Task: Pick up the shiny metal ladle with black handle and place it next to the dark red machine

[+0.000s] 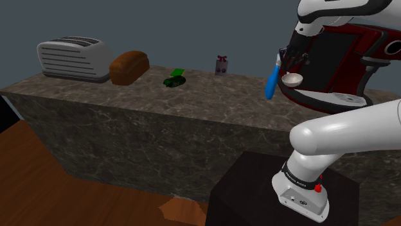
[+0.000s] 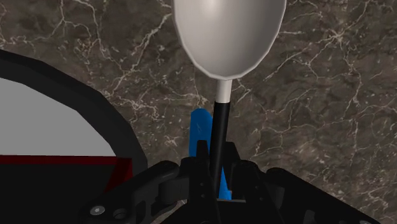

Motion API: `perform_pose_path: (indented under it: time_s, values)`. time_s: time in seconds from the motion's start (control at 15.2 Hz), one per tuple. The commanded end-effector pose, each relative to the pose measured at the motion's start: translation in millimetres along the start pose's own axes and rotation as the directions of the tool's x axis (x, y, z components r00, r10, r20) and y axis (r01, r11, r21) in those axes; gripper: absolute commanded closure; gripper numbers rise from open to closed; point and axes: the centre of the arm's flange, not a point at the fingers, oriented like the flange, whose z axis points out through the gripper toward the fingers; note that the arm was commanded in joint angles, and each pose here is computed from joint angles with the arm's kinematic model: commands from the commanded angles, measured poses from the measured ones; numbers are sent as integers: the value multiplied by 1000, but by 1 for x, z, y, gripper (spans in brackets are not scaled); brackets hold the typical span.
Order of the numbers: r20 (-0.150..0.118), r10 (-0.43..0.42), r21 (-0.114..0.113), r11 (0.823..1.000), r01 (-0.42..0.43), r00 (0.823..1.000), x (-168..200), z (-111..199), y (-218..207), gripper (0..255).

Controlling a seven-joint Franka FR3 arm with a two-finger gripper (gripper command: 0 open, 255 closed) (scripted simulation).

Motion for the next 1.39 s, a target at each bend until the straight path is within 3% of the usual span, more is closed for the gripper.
perform_pose_path:
  time_s: [0.0,1.32]
  values:
    - [0,0,0,1000,0,1000,-1,10,1,255]
    - [0,0,0,1000,0,1000,-13,115,11,255]
